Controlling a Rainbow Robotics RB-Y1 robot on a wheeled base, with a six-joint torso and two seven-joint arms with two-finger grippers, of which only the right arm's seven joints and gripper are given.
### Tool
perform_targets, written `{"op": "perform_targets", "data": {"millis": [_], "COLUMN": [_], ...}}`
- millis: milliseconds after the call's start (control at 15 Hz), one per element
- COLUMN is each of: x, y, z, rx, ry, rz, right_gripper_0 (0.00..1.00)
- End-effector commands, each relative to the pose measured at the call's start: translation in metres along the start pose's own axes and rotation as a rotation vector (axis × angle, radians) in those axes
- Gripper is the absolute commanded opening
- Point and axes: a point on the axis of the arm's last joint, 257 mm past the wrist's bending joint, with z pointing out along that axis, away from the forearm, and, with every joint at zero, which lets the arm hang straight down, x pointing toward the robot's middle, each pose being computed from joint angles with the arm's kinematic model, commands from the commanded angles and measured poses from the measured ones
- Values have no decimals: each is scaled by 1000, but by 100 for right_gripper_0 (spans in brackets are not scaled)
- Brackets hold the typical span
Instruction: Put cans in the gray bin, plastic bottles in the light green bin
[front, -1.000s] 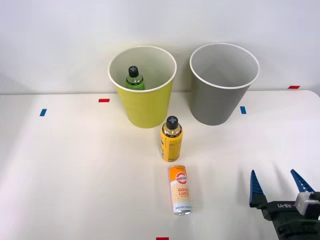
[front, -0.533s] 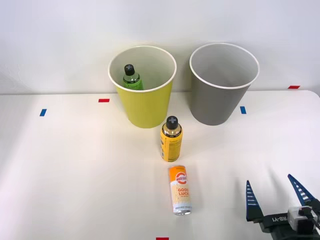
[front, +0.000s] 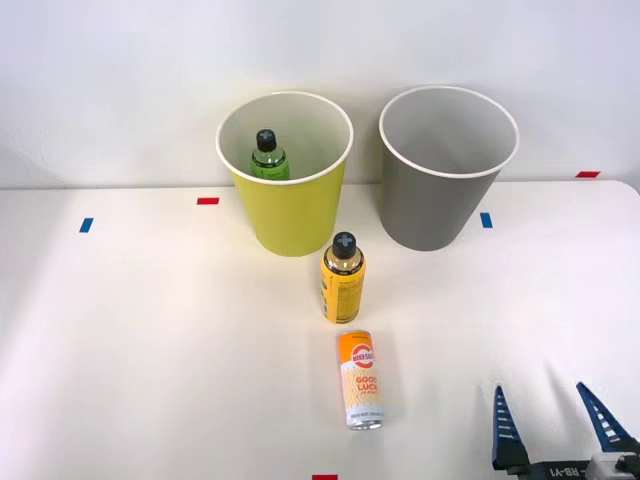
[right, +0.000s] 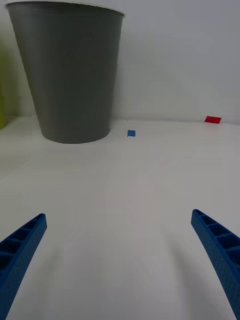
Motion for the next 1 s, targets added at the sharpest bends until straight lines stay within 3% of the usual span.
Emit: {"op": "perform_targets", "data": {"millis": [67, 400, 1000], "x": [5, 1, -4], "y": [7, 18, 21], "z": [-19, -35, -35], "rx": [33, 39, 34], "ry": [9, -5, -14], "rz": [120, 196, 189], "right_gripper_0": [100, 100, 100]}}
